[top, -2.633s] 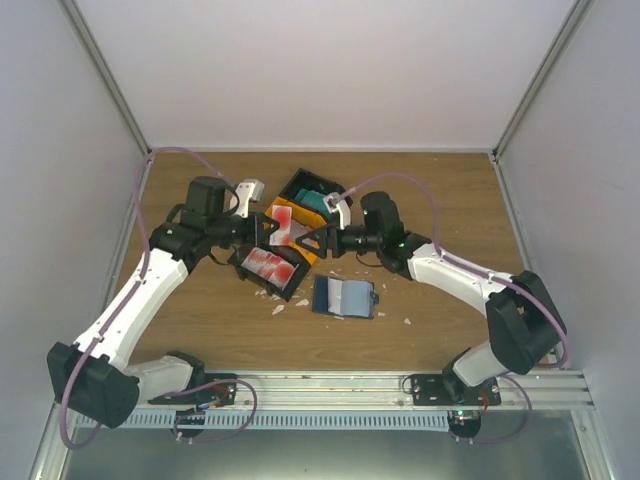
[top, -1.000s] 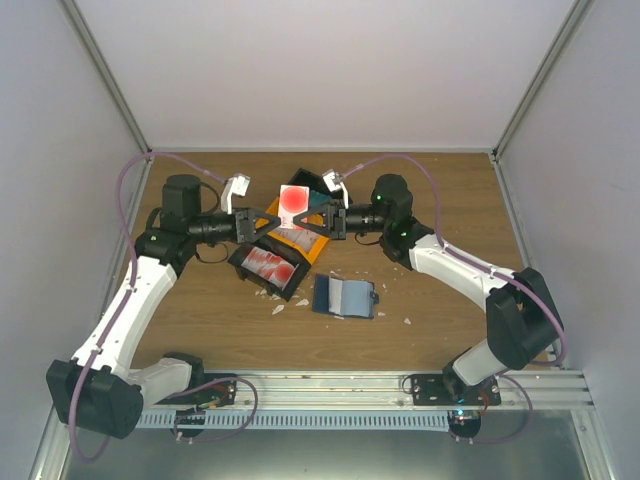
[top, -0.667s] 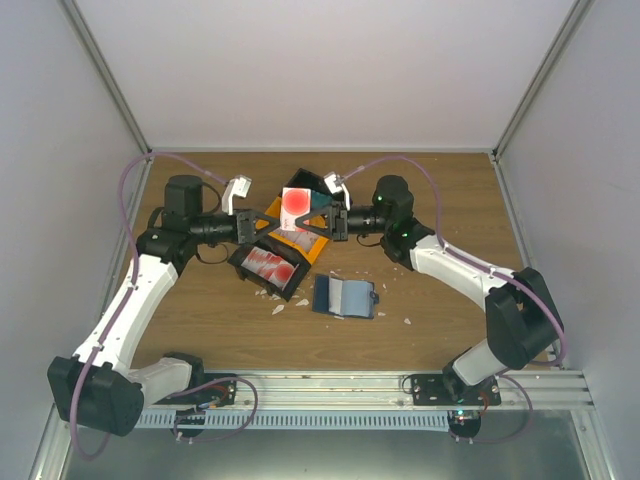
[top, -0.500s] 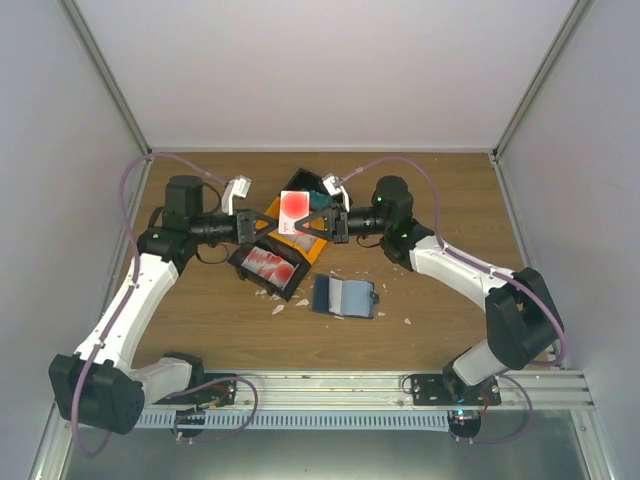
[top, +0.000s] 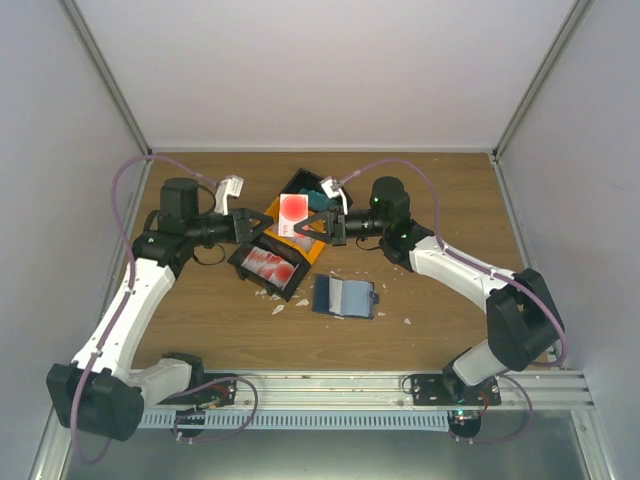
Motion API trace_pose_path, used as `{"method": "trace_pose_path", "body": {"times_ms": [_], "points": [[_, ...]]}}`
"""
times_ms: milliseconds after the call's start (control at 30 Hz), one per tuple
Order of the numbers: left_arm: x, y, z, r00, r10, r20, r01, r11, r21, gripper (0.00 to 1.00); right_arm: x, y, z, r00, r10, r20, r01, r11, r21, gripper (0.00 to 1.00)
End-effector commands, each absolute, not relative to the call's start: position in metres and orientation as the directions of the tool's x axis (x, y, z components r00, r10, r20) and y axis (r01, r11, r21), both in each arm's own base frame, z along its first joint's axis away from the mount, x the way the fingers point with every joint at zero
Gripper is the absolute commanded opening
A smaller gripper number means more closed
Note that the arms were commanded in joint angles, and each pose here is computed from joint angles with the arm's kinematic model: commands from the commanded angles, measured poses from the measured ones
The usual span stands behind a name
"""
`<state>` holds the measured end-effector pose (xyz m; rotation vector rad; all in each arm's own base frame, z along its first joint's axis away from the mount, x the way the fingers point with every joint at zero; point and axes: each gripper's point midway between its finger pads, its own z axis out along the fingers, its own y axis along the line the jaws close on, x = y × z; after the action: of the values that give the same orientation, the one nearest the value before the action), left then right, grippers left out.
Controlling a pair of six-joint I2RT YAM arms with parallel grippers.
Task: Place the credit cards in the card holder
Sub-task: Pick up the credit card from the storage box.
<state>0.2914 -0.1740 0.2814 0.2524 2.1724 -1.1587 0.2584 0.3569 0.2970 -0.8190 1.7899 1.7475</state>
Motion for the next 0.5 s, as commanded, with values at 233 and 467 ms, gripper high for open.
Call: {"method": "trace_pose_path", "body": {"times_ms": [233,467], "points": [[0.269,-0.187,0.32,-0.694,-0.116,-0.71,0.608,0.433,-0.665,0.45,0.251,0.357,0.321,-0.631,-0.059,-0.774,-0.773,-0.042,0.633,0.01],[0.275,-0.188,0.297,-0.74,-0.092,-0.667,0.567,0.447,-0.691,0.23,0.249,0.358,0.319,-0.637,-0.072,-0.767,-0.765,-0.059,0.641,0.01]]}}
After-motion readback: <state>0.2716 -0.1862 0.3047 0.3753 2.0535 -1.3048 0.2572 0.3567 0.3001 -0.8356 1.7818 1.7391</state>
